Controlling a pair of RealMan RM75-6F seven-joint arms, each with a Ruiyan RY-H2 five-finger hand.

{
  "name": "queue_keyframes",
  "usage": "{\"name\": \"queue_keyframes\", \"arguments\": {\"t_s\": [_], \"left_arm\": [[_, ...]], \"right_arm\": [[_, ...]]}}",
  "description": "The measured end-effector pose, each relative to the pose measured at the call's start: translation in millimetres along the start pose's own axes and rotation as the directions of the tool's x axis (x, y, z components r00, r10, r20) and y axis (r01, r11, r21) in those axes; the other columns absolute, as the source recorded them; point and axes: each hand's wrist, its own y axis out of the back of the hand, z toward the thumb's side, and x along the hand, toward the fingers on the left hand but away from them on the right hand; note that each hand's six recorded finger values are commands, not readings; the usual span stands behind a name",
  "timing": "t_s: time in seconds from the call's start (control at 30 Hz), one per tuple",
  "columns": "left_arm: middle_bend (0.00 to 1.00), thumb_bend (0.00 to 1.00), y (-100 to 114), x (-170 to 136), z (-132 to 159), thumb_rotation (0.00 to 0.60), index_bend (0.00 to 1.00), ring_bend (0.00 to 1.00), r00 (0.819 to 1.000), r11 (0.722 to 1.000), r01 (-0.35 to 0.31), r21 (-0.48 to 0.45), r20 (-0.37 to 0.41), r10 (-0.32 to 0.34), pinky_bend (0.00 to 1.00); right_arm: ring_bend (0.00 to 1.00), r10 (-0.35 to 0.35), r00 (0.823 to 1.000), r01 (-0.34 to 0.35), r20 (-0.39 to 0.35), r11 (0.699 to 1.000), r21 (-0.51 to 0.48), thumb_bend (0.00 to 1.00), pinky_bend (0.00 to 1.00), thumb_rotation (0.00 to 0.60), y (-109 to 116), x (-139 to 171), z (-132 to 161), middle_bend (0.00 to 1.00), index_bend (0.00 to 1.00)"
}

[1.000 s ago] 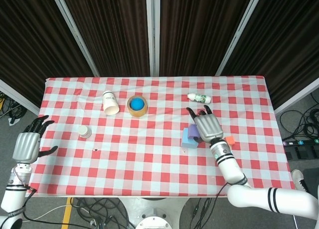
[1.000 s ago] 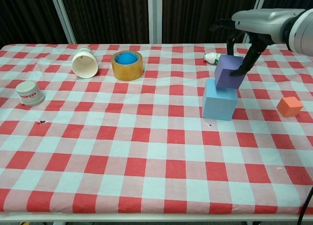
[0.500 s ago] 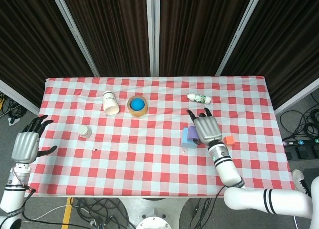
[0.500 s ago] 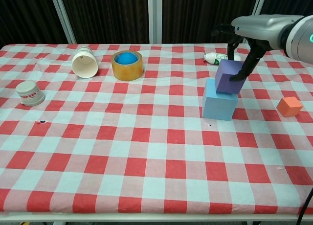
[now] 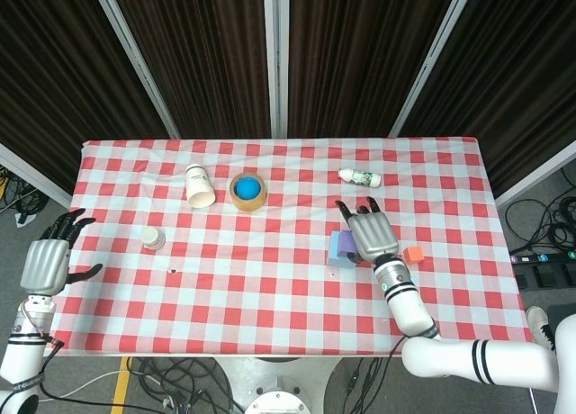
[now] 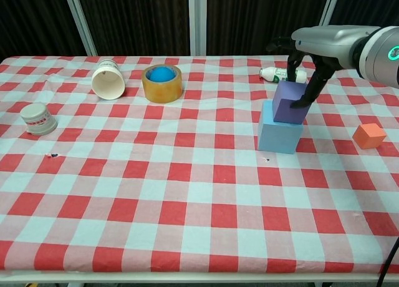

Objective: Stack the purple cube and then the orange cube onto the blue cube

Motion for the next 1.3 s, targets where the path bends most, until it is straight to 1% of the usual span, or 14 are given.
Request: {"name": "queue_keyframes", "arguments": {"t_s": [0.13, 0.27, 0.5, 0.63, 0.7, 0.77, 0.83, 0.93, 1.03, 1.1, 1.17, 1.3], "left_arm": [[0.24, 0.11, -0.4, -0.1, 0.1, 0.600, 0.28, 0.16, 1.000, 1.000, 0.001, 0.000, 0.001, -0.001, 0.29], [0.24, 0.11, -0.6, -0.1, -0.1, 0.600, 0.28, 0.16, 1.000, 1.000, 0.002, 0.000, 0.001, -0.002, 0.29], [0.24, 0.11, -0.1, 0.0, 0.6, 0.600, 0.28, 0.16, 1.000, 1.000, -0.002, 0.000, 0.003, 0.002, 0.29], [0.24, 0.11, -0.8, -0.1, 0.3, 0.600, 0.28, 0.16, 1.000, 1.000, 0.002, -0.001, 0.003, -0.002, 0.29], [0.24, 0.11, -1.7, -0.2, 0.8, 0.600, 0.28, 0.16, 1.000, 1.000, 0.005, -0.001, 0.005, -0.005, 0.29], [0.24, 0.11, -1.8, -0.2, 1.4, 0.600, 0.28, 0.16, 1.000, 1.000, 0.005, 0.000, 0.008, -0.005, 0.29], [0.24, 0.11, -1.0, -0.2, 1.4, 0.600, 0.28, 0.16, 1.000, 1.000, 0.000, 0.000, 0.007, 0.000, 0.29], [0.24, 0.11, -1.0, -0.3, 0.9, 0.600, 0.28, 0.16, 1.000, 1.000, 0.000, 0.001, 0.005, 0.000, 0.29], [0.24, 0.11, -2.6, -0.2, 0.7, 0.600, 0.28, 0.16, 1.000, 1.000, 0.006, 0.005, 0.005, -0.006, 0.29], [0.24, 0.11, -3.4, -0.3, 0.5, 0.600, 0.28, 0.16, 1.000, 1.000, 0.008, 0.006, 0.005, -0.008, 0.29], [0.24, 0.11, -3.7, -0.1, 0.4, 0.600, 0.28, 0.16, 1.000, 1.000, 0.009, 0.006, 0.005, -0.009, 0.29], [0.24, 0.11, -4.5, 0.0, 0.5, 0.600, 0.28, 0.16, 1.000, 1.000, 0.011, 0.008, 0.006, -0.011, 0.29]], "right_arm": [[0.16, -0.009, 1.000, 0.009, -0.005, 1.000, -0.012, 0.10, 0.00, 0.600, 1.2, -0.5, 0.1, 0.34, 0.03], [0.13, -0.024, 1.000, 0.024, -0.008, 0.999, -0.024, 0.08, 0.00, 0.600, 3.5, -0.3, -2.0, 0.30, 0.03], [0.13, -0.047, 0.999, 0.047, -0.009, 0.998, -0.030, 0.07, 0.00, 0.600, 12.3, 7.3, -9.0, 0.30, 0.03], [0.13, -0.083, 0.996, 0.083, 0.040, 0.996, -0.004, 0.08, 0.00, 0.600, 22.1, 18.3, -32.2, 0.33, 0.03], [0.13, -0.082, 0.994, 0.080, 0.077, 0.996, 0.026, 0.08, 0.00, 0.600, 21.0, 25.2, -50.7, 0.33, 0.03], [0.13, -0.064, 0.993, 0.058, 0.098, 0.996, 0.060, 0.08, 0.00, 0.600, 13.9, 29.3, -64.9, 0.34, 0.03], [0.13, -0.052, 0.994, 0.044, 0.096, 0.995, 0.092, 0.08, 0.00, 0.600, 8.4, 28.9, -73.3, 0.34, 0.03], [0.12, -0.046, 0.997, 0.035, 0.059, 0.984, 0.174, 0.08, 0.00, 0.600, 0.7, 24.6, -85.9, 0.34, 0.03], [0.12, -0.039, 0.999, 0.038, 0.001, 0.960, 0.278, 0.08, 0.00, 0.600, -6.4, 18.5, -99.8, 0.35, 0.03], [0.12, -0.018, 0.999, 0.030, -0.037, 0.941, 0.338, 0.08, 0.00, 0.600, -13.1, 14.9, -110.8, 0.36, 0.03], [0.12, 0.024, 0.998, 0.000, -0.058, 0.924, 0.382, 0.08, 0.00, 0.600, -22.4, 12.9, -123.5, 0.37, 0.03], [0.12, 0.108, 0.993, -0.075, -0.052, 0.897, 0.436, 0.08, 0.00, 0.600, -40.9, 15.0, -144.5, 0.38, 0.03]]}}
